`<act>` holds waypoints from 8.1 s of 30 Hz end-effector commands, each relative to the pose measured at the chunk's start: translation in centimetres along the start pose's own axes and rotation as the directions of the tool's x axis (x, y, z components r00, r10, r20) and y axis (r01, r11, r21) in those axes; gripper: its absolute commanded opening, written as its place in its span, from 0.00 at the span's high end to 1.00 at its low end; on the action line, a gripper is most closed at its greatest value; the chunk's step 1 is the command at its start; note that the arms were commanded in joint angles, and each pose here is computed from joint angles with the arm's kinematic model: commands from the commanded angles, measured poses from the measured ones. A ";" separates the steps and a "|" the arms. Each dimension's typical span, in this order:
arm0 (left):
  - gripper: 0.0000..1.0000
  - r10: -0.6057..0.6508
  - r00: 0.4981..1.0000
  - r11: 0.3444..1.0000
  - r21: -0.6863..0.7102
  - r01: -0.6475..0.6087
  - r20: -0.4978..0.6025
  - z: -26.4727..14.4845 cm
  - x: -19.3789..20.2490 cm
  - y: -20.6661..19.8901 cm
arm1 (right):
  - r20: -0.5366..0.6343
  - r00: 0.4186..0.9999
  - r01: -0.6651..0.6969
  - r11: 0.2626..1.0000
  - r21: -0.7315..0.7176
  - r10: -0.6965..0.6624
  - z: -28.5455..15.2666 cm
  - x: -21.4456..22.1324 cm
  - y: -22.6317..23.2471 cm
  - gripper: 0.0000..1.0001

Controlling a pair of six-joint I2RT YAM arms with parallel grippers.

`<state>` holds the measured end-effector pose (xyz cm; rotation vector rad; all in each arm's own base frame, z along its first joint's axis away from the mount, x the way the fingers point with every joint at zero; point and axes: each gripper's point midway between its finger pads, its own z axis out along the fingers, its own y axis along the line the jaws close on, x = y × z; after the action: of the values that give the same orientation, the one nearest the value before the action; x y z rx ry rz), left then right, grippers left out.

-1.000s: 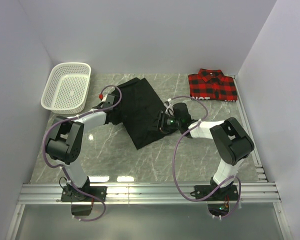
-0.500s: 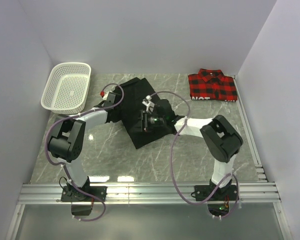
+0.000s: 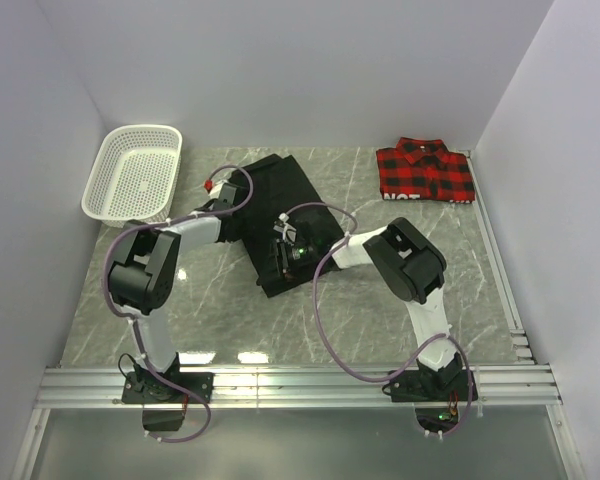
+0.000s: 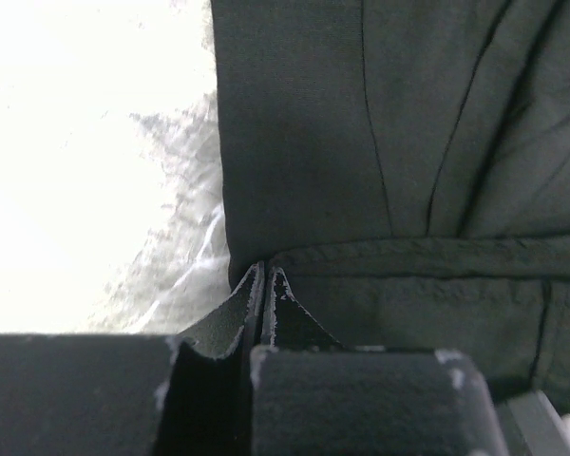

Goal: Fold and stack the long sleeve shirts
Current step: Fold the shirt

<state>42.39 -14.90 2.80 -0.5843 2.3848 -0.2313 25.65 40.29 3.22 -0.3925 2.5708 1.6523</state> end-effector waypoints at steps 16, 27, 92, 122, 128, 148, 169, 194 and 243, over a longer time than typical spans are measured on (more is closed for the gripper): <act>0.91 0.006 0.993 1.000 -0.026 -0.003 0.119 0.4 -3.6 -0.7 | 0.083 0.986 0.143 0.989 0.046 -0.147 -5.2 -2.3 4.3 0.52; 0.66 -0.030 0.980 1.000 -0.005 0.031 0.196 -2.2 -6.5 -1.7 | 0.389 0.921 -0.051 0.993 0.111 0.003 -15.0 -6.8 -2.3 0.52; 0.36 -0.492 0.863 0.862 0.072 0.501 -0.117 -10.5 7.3 6.3 | 0.633 0.768 -0.249 0.863 0.439 -0.100 -22.4 -6.4 -6.1 0.46; 0.58 -0.036 0.996 0.949 0.309 0.061 -0.086 -7.1 7.9 -9.4 | 0.512 0.851 -0.202 0.972 0.117 0.115 -11.3 -6.9 -4.8 0.47; 0.59 -0.030 0.994 0.979 0.196 0.051 -0.107 -4.6 8.9 -7.0 | 0.519 0.853 -0.157 0.977 0.144 0.061 -12.2 -7.4 -3.5 0.47; 0.10 0.524 0.834 0.786 0.278 -0.552 0.173 -16.4 11.9 -12.2 | 0.770 0.597 -0.320 0.813 0.487 -0.226 -31.1 -3.3 -1.8 0.09; 0.31 0.919 0.356 0.343 0.102 -0.934 0.172 -15.5 25.4 -14.8 | 0.791 0.586 -0.435 0.754 0.492 -0.178 -32.4 0.0 -5.8 0.01; 0.99 0.874 0.480 0.464 0.163 -0.871 0.078 -15.8 24.3 -13.2 | 0.751 0.655 -0.359 0.909 0.214 0.082 -25.2 -1.2 -6.5 0.02; 0.12 0.329 0.944 0.884 0.348 -0.313 0.012 -16.9 6.2 -7.2 | 0.193 0.975 -0.048 0.748 0.663 -0.109 -22.5 -5.1 -10.8 1.00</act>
<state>28.99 -26.32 14.74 0.0960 2.3497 -0.4584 35.47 19.09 3.92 -0.0072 2.6356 0.8129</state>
